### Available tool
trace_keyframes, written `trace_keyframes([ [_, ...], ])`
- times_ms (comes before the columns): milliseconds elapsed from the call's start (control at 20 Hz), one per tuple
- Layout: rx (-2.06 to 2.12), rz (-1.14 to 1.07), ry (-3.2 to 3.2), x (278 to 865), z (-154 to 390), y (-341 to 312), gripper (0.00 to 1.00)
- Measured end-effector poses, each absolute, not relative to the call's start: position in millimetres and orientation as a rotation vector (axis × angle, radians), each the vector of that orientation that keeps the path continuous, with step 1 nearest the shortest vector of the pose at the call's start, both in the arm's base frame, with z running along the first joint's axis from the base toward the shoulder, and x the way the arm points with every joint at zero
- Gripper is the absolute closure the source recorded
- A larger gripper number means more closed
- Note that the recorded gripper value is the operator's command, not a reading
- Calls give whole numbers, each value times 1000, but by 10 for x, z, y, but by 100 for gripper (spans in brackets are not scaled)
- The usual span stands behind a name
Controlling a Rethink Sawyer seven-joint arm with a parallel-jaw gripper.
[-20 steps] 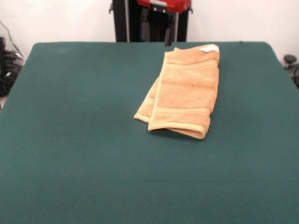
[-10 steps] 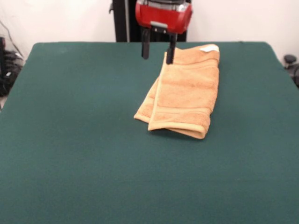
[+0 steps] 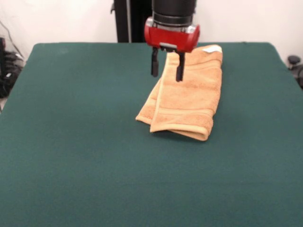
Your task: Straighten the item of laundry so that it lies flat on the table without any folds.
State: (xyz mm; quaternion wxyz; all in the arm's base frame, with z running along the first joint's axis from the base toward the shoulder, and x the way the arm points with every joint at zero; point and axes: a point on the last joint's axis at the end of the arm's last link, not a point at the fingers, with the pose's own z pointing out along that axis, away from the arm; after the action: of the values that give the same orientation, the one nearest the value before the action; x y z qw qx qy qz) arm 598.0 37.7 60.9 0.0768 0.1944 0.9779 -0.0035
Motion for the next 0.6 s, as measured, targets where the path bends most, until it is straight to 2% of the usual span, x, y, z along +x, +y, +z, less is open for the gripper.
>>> trace_keyframes([
  [600, 541, 13, 2936, 6067, 498, 395, 0],
])
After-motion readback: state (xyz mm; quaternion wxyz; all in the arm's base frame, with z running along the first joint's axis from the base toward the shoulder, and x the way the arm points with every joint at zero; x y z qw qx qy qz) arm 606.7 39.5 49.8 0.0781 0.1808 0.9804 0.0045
